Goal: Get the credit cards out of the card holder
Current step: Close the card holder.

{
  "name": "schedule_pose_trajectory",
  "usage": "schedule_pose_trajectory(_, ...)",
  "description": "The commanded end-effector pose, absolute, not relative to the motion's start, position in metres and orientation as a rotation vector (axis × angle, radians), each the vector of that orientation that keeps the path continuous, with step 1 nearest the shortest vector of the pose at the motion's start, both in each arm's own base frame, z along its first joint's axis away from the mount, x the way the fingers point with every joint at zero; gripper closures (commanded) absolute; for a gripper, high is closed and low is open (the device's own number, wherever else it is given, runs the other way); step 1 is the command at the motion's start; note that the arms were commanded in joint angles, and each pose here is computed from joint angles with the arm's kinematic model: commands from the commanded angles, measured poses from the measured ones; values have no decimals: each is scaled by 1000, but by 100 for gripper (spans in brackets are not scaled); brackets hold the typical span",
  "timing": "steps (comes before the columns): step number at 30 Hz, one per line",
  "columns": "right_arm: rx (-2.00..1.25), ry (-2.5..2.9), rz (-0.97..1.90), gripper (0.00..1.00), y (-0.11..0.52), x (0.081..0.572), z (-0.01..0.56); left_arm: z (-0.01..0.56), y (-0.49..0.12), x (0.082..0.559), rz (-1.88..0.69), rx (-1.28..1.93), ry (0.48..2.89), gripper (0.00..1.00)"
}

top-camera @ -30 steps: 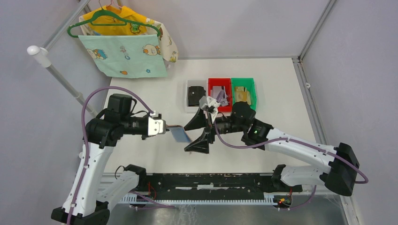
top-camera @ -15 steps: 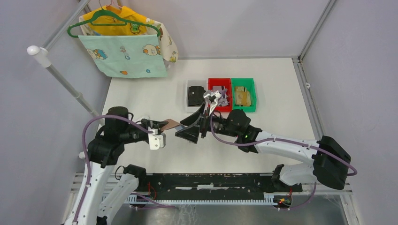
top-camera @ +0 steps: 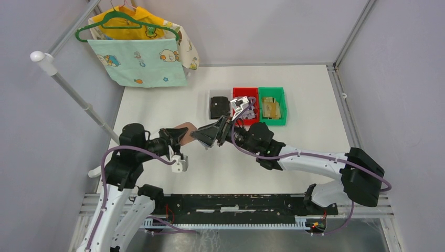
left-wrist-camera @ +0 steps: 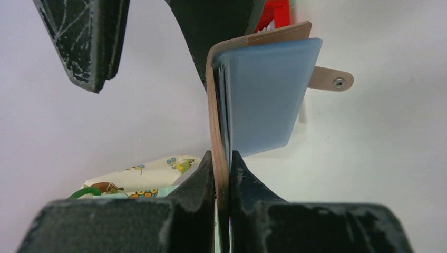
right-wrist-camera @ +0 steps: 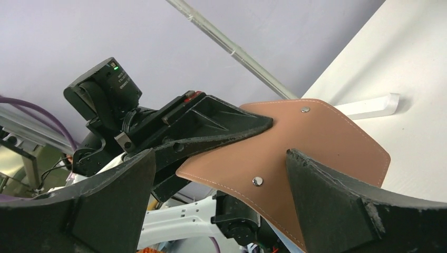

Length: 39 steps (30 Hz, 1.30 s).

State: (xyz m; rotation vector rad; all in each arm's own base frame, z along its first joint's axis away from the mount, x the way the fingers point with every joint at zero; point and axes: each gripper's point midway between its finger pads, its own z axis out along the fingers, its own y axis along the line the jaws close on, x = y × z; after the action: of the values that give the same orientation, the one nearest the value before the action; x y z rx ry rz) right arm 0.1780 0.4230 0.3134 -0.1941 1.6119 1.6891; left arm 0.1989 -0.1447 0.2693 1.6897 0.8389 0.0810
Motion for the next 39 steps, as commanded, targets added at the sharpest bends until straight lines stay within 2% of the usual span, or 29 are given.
schedule_pose_trajectory(1, -177, 1534, 1723, 2, 419, 171, 333, 314, -147, 214, 224, 1617, 710, 98)
schedule_pose_trajectory(8, -137, 1501, 1875, 2, 424, 154, 340, 334, -146, 220, 308, 1506, 631, 98)
schedule_pose_trajectory(20, -76, 1529, 1816, 2, 432, 163, 344, 352, -141, 225, 407, 1445, 578, 98)
schedule_pose_trajectory(32, -30, 1411, 1913, 2, 449, 171, 384, 332, -146, 216, 427, 1534, 501, 98)
schedule_pose_trajectory(35, -14, 1409, 1941, 9, 453, 170, 389, 329, -147, 215, 455, 1554, 461, 98)
schedule_pose_trajectory(39, 43, 1394, 1966, 35, 447, 172, 388, 323, -148, 213, 511, 1583, 398, 96)
